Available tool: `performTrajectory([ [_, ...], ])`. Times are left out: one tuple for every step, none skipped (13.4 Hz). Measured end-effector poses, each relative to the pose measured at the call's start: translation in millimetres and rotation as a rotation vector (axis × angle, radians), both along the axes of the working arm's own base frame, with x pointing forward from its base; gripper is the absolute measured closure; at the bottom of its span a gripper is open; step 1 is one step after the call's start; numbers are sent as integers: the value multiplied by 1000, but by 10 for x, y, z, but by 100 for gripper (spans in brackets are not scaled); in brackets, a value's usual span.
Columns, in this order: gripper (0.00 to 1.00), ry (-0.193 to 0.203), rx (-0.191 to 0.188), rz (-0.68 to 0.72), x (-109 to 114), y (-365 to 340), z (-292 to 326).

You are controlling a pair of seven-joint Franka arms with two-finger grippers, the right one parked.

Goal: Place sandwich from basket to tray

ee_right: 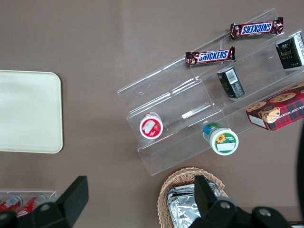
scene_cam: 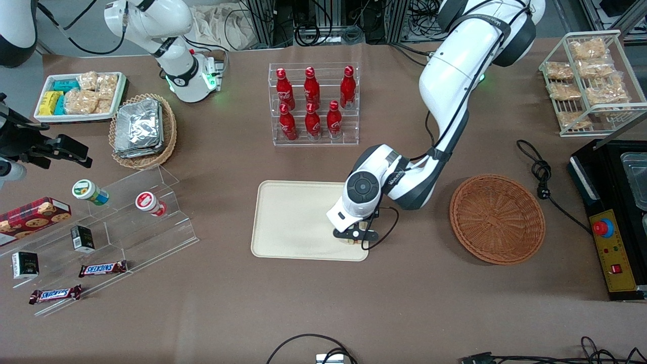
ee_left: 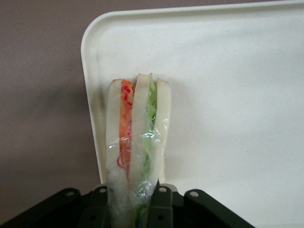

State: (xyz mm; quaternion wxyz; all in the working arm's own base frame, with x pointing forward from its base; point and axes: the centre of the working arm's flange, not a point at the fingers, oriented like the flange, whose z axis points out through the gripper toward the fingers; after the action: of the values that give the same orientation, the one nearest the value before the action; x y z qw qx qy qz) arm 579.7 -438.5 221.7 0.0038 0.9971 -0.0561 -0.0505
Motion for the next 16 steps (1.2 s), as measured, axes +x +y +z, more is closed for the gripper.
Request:
performTrajectory([
  [80,0,0,0,1,2,-4],
  [81,0,1,1,3,5,-6],
  [80,0,1,3,7,8,-6],
  [74,-2,1,8,13,12,-3],
  [64,-3,1,13,23,20,1],
  [56,-5,0,17,35,28,7],
  [44,-8,-1,21,48,30,23],
  [33,-13,-5,29,64,25,50],
  [24,-20,-9,42,87,19,97],
  [13,-33,-17,54,119,13,189],
  [2,-43,-27,65,140,9,321],
  [0,-39,-34,76,142,18,485],
  [0,-27,-37,89,139,56,660],
  [0,-22,-34,102,143,144,822],
  [0,-22,-27,111,128,268,936],
  [0,-22,-18,112,81,411,1007],
])
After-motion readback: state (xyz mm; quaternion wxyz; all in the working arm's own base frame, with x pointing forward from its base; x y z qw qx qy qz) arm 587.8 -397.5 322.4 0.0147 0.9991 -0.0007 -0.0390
